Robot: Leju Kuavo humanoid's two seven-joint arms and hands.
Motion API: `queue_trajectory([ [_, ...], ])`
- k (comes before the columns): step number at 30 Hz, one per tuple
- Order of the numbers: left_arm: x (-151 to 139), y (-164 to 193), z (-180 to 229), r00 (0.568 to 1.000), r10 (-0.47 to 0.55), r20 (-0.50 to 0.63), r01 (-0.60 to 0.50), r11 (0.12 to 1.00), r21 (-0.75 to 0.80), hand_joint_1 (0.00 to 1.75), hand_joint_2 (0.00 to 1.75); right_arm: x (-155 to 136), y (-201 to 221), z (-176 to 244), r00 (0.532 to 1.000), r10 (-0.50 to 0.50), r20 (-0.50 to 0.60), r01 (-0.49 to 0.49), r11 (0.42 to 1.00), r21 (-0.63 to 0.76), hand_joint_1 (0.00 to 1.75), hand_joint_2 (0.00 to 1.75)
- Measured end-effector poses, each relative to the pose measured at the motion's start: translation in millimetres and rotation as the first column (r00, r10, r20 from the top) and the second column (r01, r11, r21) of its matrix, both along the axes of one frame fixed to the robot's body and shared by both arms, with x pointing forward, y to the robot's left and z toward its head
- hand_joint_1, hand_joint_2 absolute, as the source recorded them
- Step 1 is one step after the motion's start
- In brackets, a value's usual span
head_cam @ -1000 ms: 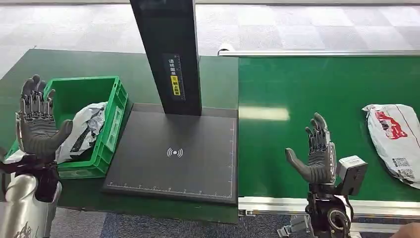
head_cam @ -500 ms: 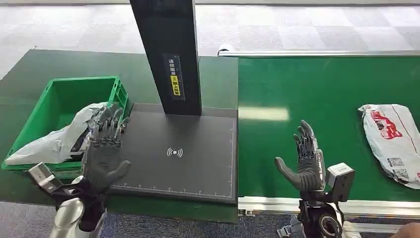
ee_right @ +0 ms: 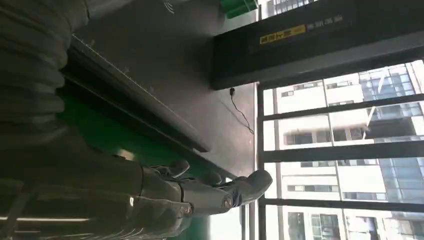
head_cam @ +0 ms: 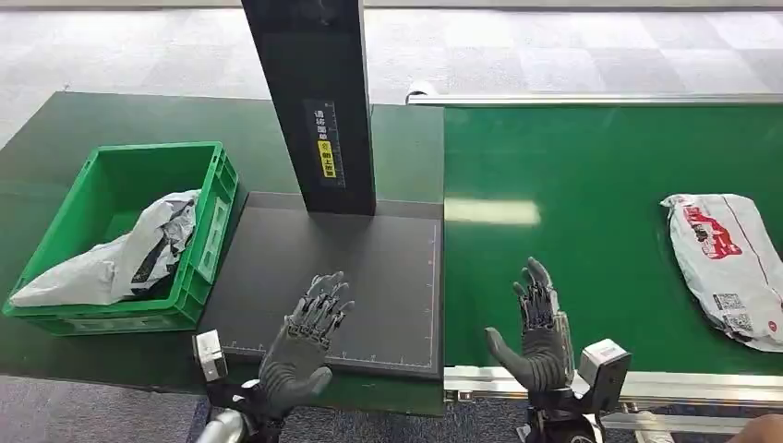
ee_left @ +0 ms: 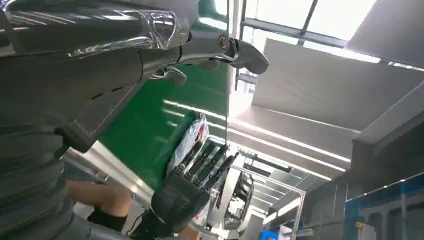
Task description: Moved the parcel from conveyor to table for the left to box.
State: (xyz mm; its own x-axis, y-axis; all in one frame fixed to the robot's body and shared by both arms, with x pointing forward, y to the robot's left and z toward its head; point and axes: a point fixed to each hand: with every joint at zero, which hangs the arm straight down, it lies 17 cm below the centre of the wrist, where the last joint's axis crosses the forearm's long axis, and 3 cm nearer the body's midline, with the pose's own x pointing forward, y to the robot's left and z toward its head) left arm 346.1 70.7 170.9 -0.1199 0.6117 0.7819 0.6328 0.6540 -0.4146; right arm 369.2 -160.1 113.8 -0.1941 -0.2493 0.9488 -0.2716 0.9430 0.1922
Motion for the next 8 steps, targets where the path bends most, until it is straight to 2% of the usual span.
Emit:
queue_trajectory([
  [8,-10,-19,-28,0.995,-0.054,-0.078,0.054,0.999,-0.011,0.0,1.75,-6,9,-2,1.0,0.01,-0.008,-0.01,1.0,0.024,0.0,1.75],
])
